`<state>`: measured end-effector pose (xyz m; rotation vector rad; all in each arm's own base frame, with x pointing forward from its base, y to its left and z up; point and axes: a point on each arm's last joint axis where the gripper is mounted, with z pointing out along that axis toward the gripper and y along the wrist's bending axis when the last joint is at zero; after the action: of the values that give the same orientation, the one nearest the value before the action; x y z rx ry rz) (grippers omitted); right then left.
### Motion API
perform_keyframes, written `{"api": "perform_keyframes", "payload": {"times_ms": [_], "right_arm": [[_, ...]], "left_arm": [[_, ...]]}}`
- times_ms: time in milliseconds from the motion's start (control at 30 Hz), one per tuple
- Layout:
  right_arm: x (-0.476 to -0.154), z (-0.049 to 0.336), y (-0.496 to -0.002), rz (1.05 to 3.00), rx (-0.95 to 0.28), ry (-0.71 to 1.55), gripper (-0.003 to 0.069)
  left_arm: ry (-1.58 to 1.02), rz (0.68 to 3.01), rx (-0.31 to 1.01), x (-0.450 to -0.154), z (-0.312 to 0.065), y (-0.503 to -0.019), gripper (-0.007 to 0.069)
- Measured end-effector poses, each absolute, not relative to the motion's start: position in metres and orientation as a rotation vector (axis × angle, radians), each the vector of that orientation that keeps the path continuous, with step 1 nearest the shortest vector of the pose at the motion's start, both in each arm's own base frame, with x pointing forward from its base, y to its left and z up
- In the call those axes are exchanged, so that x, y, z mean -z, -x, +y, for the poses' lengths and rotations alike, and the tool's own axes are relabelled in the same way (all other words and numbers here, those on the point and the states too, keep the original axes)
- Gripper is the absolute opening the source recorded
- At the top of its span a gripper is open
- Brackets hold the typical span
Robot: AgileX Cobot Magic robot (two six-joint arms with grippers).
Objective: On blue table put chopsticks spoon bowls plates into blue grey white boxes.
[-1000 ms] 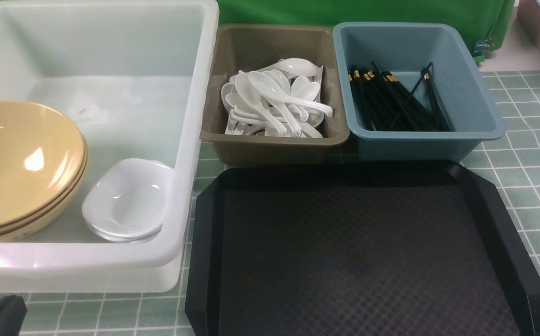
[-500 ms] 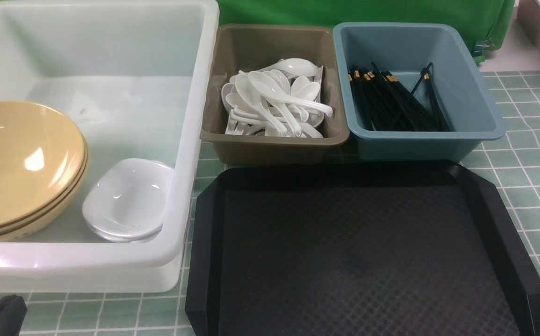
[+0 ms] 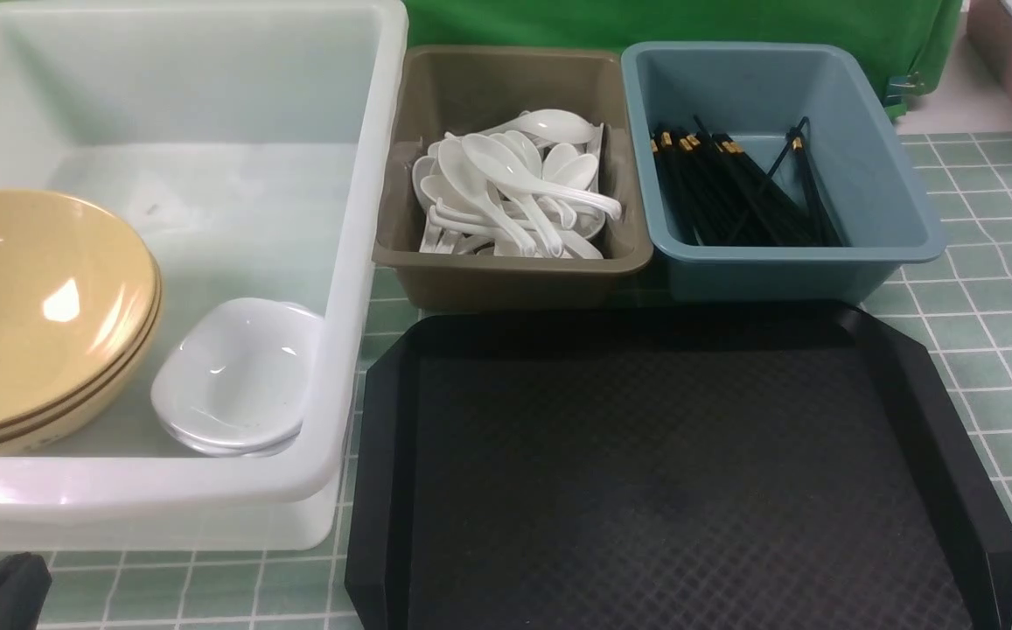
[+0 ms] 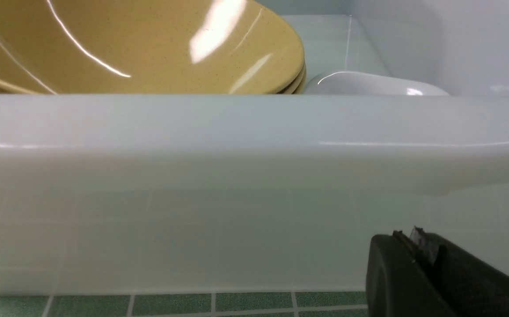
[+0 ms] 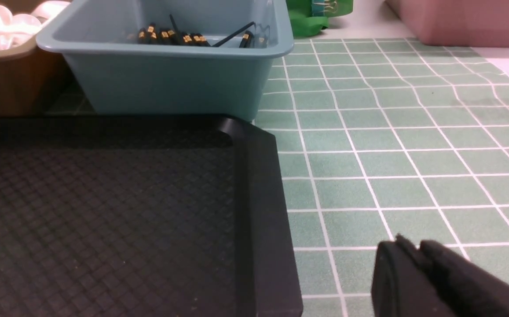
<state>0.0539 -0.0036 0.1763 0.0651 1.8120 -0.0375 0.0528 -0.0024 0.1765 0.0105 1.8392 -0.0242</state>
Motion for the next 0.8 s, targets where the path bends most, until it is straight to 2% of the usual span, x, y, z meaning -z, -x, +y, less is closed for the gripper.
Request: {"api": "perform_keyframes", "payload": {"times_ms": [800], "right_arm": [[-0.1763, -0.0036, -0.0539, 1.812, 0.037, -0.065, 0.0107]], "left_arm": [[-0.010, 1.839, 0.024, -0.1765, -0.0024, -0.0528, 0.0002]]}}
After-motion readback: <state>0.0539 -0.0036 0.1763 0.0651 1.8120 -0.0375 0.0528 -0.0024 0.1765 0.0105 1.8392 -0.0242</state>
